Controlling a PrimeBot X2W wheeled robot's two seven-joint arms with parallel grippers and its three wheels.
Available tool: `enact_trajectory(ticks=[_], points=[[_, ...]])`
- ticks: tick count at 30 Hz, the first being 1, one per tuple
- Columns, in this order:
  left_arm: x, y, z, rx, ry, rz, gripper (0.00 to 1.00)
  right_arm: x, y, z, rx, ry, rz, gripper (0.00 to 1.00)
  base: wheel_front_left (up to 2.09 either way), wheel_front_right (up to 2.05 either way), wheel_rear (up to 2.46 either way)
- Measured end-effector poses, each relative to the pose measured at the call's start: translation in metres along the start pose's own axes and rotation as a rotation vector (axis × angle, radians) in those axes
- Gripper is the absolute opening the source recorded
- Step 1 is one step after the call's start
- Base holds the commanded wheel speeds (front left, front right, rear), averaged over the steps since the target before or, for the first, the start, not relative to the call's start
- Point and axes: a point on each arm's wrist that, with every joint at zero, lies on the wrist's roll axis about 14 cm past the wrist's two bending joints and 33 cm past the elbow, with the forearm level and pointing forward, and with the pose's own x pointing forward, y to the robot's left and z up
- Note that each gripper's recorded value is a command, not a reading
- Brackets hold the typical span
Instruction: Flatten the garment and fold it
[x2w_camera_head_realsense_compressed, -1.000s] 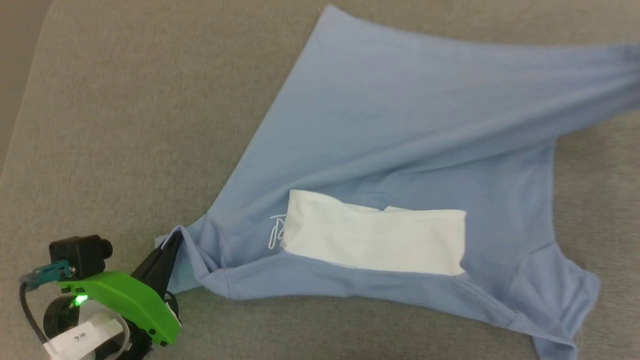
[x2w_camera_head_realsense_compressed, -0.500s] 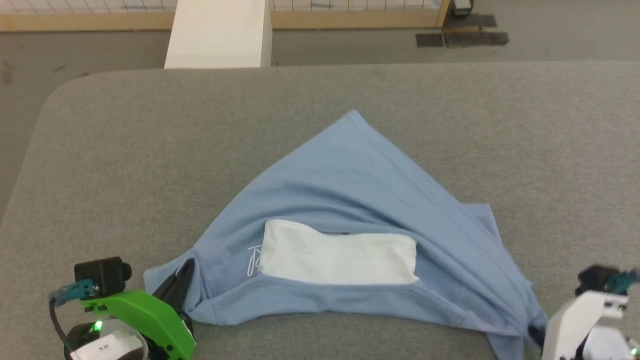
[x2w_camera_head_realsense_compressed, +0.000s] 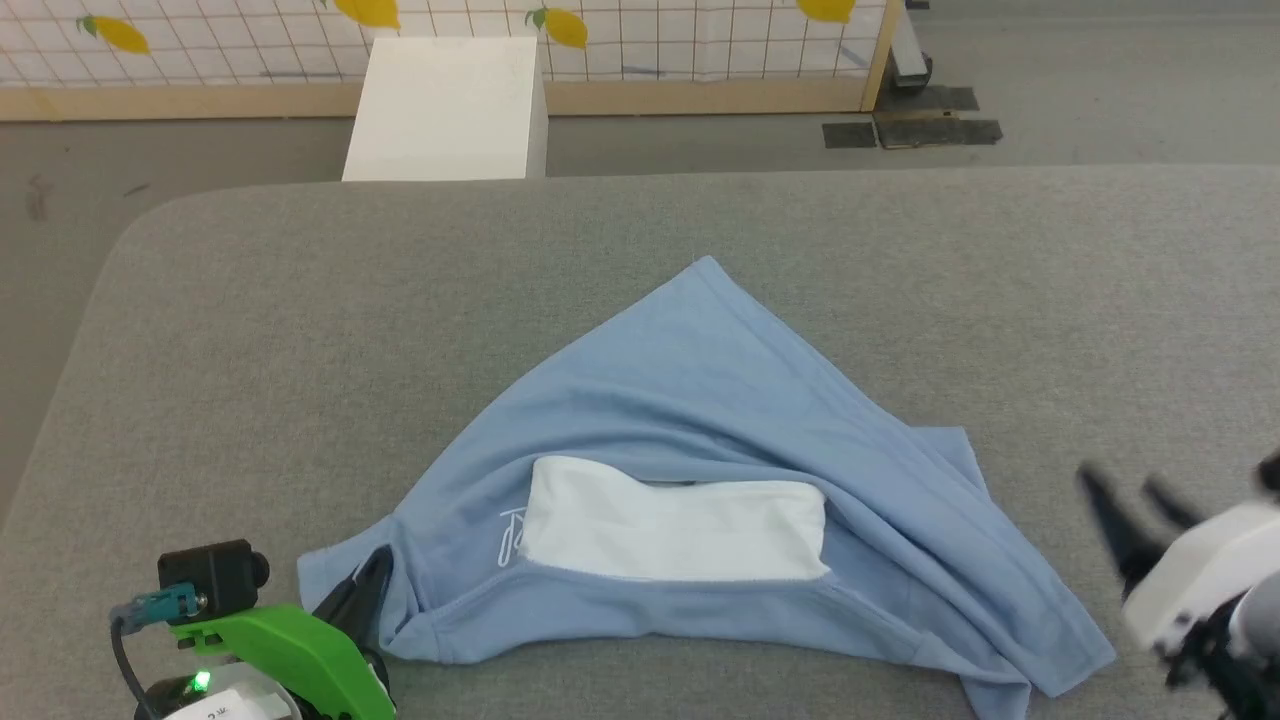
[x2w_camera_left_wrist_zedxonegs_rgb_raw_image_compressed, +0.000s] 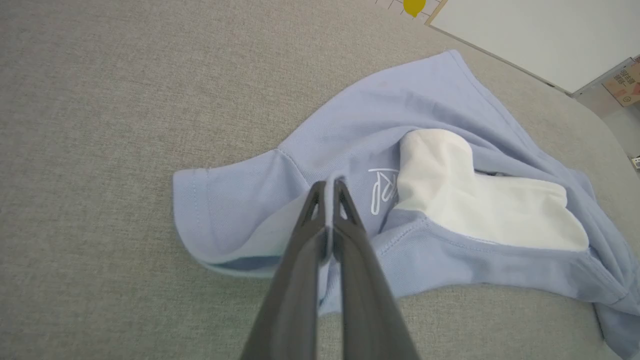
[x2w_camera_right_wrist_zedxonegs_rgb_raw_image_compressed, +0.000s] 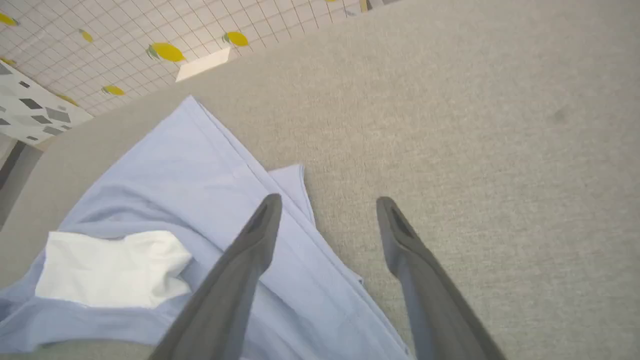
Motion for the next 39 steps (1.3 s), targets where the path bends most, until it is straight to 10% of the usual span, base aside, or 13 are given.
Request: enact_trajectory(ticks=[7,18,25,39], points=[[-0.003,-0.005,0.002,0.005,-0.013,-0.01,0.0,-0.011,0.021,0.077,-0.075,-0.347,0.07,1.0,0.0,0.0,0.0],[0.007,-0.008,0.02,0.028,-0.044,-0.039,0.0,0.047,0.096,0.112,-0.223,-0.367,0.227,1.0,0.0,0.0,0.0],[0.026,-0.001,0.036,0.032,-0.075,-0.055,0.0,0.123,0.15,0.112,-0.444,-0.156,0.257,1.0,0.0,0.0,0.0],[0.034,0.057,0.002,-0.041,0.008,0.096,0.0,0.224,0.195,-0.015,-0.834,0.534,0.221,1.0,0.0,0.0,0.0]])
